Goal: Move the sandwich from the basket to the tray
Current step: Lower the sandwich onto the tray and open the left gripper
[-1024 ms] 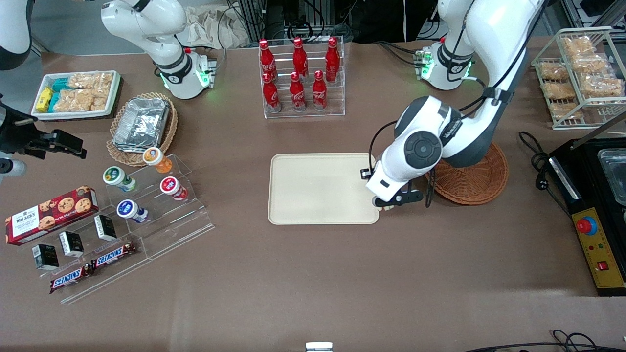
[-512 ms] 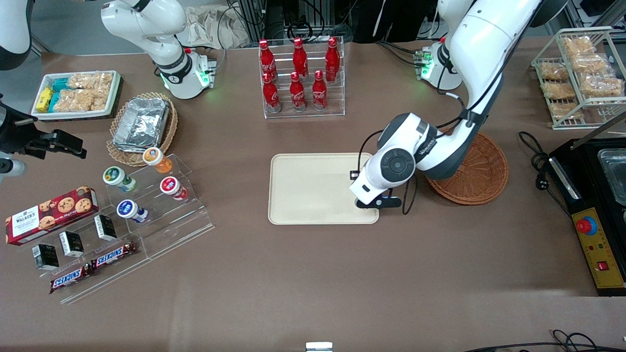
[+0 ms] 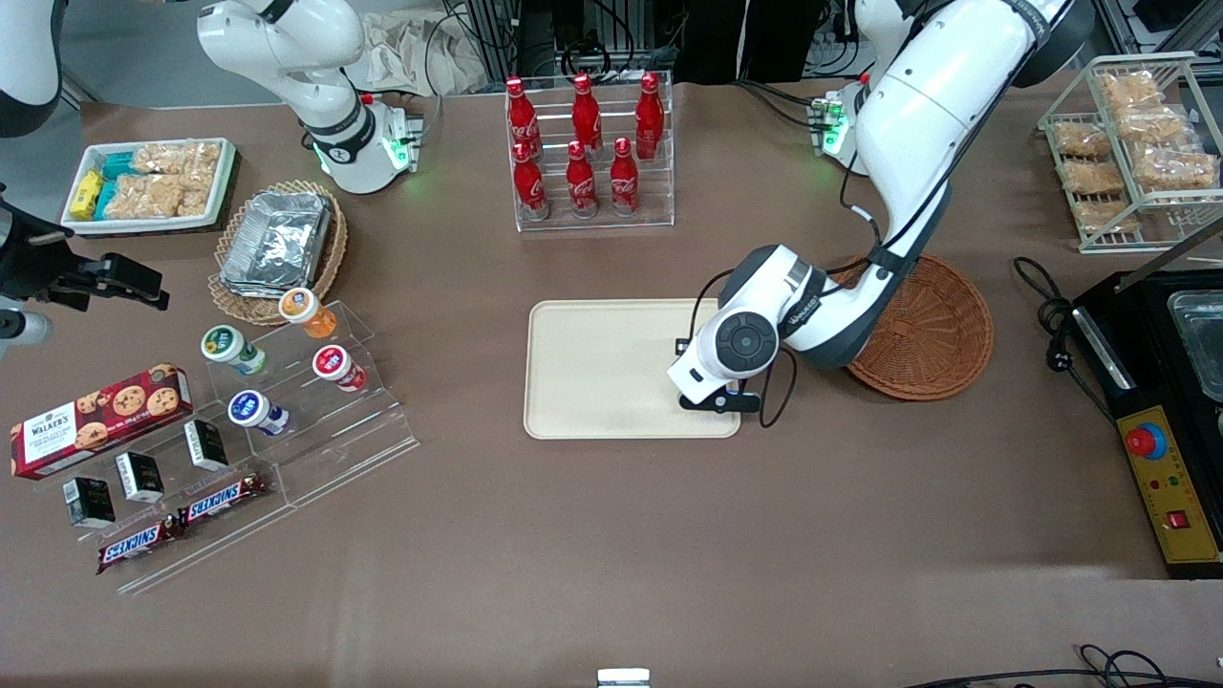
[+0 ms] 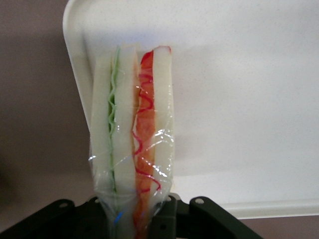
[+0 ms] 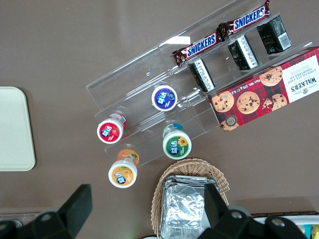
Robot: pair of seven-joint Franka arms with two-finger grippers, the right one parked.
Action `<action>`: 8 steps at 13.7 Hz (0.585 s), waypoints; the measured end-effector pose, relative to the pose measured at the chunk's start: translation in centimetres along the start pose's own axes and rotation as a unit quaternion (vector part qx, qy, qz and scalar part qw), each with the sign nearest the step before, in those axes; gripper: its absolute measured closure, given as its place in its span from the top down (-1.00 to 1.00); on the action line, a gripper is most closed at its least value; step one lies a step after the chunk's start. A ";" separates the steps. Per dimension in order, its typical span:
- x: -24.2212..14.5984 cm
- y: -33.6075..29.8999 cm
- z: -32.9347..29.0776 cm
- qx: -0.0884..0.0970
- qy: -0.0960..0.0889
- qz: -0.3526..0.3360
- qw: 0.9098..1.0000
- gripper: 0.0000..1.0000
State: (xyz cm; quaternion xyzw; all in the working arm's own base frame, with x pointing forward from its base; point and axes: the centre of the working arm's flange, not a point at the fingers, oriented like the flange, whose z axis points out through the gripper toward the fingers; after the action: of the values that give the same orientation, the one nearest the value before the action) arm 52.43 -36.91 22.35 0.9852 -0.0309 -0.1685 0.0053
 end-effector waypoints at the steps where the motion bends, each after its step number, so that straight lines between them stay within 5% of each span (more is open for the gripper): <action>1: 0.0 0.0 0.3 0.002 -0.003 0.000 1.000 -0.56; 8: 0.1 -0.2 2.1 0.010 -0.021 0.002 1.000 -0.55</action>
State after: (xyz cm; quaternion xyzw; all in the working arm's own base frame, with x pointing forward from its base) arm 51.82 -36.75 20.29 0.9815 -0.0342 -0.1885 -0.0048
